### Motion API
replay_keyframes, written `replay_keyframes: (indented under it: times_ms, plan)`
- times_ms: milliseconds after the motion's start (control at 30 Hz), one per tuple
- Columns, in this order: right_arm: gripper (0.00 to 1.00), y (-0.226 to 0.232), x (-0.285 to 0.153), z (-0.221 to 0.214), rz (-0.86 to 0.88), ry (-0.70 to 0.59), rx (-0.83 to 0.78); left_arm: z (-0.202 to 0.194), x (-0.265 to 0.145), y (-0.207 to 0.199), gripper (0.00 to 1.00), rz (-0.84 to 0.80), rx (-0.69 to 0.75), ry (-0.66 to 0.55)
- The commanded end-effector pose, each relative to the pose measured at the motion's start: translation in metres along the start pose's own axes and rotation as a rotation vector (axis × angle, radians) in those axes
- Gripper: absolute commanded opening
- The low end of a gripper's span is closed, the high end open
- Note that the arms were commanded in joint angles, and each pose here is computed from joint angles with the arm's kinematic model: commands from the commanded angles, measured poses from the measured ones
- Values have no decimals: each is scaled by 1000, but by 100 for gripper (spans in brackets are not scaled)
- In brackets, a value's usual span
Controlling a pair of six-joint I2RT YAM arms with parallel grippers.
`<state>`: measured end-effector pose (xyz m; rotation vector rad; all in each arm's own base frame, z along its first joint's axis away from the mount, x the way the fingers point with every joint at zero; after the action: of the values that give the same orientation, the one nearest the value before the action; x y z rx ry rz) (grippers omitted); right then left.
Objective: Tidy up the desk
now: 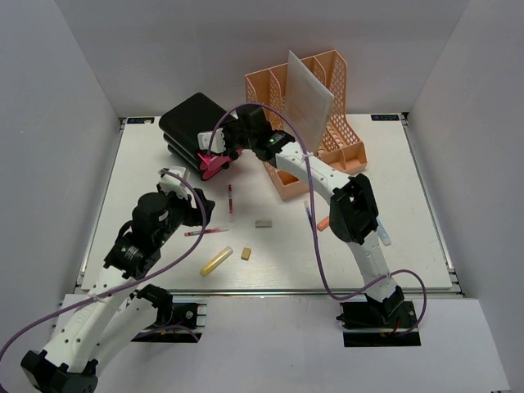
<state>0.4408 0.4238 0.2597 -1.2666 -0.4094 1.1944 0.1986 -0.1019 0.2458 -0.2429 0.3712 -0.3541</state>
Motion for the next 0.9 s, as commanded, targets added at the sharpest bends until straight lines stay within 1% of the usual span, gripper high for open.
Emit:
replay_keyframes:
  times_ms: [0, 100, 167, 200, 233, 267, 300, 333, 367, 400, 433, 467, 500, 533, 567, 600, 633, 667, 700, 767, 800, 833, 867]
  plan:
    - [47, -10, -10, -6, -25, 28, -16, -7, 3, 0, 80, -3, -2, 22]
    - [50, -20, -20, -3, -41, 24, -2, -8, 5, -2, 84, -21, 0, 32]
    - [50, -38, -38, 10, -74, 3, 10, -8, 6, -2, 92, -25, -15, 32]
    - [49, -43, -46, 17, -85, -14, 71, -8, 7, -3, 96, -32, -19, 33]
    - [47, -65, -71, 35, -130, -55, 108, -5, 6, -7, 96, -64, -25, 37]
    - [43, -73, -84, 41, -148, -72, 175, -3, 7, -8, 95, -68, -31, 44]
    - [33, -74, -100, 49, -148, -88, 351, -8, 11, -9, 90, -70, -35, 92]
    - [25, -86, -132, 55, -185, -85, 436, 1, 10, -14, 86, -81, -40, 97]
    - [13, -83, -147, 58, -186, -78, 522, 3, 12, -17, 81, -83, -58, 121]
    - [0, -77, -161, 60, -182, -62, 598, -1, 12, -22, 66, -100, -66, 177]
    - [0, -78, -197, 71, -209, -56, 712, 1, 19, -27, 58, -103, -75, 224]
    - [0, -49, -201, 61, -152, -11, 789, 0, 21, -30, 50, -104, -102, 265]
    - [0, -37, -213, 62, -128, -6, 834, -9, 21, -34, 38, -124, -129, 346]
    - [0, -33, -243, 72, -127, -40, 880, -16, 28, -34, 36, -107, -153, 411]
    - [0, -1, -246, 59, -71, 3, 953, -18, 29, -39, 35, -99, -191, 451]
    - [0, 13, -257, 55, -51, 4, 994, -28, 27, -40, 35, -86, -202, 521]
    - [0, 23, -276, 72, -2, -60, 1022, -39, 31, -38, 37, -45, -217, 583]
    - [8, 45, -287, 75, 67, -103, 1058, -47, 28, -37, 43, -5, -208, 631]
    - [30, 60, -290, 78, 127, -123, 1082, -54, 27, -34, 47, 32, -201, 657]
    - [68, 95, -296, 79, 262, -141, 1158, -70, 24, -31, 54, 102, -215, 713]
    - [70, 104, -297, 87, 325, -197, 1192, -77, 21, -30, 57, 128, -216, 735]
    - [72, 111, -298, 88, 359, -222, 1216, -82, 21, -29, 64, 168, -210, 741]
    - [74, 125, -298, 83, 386, -238, 1247, -89, 21, -28, 66, 197, -200, 768]
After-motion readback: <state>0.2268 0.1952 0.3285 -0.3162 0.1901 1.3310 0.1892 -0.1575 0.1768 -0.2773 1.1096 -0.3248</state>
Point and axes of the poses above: each gripper's point midway between its finger pads, its own x axis out along the fingers, its own y axis along the line the jaws close on, z = x × y, the point moved 6 cm from there along -x, back along the fingers, and after that the axes turned 7 degrees about -x, right-handed, at the moved point
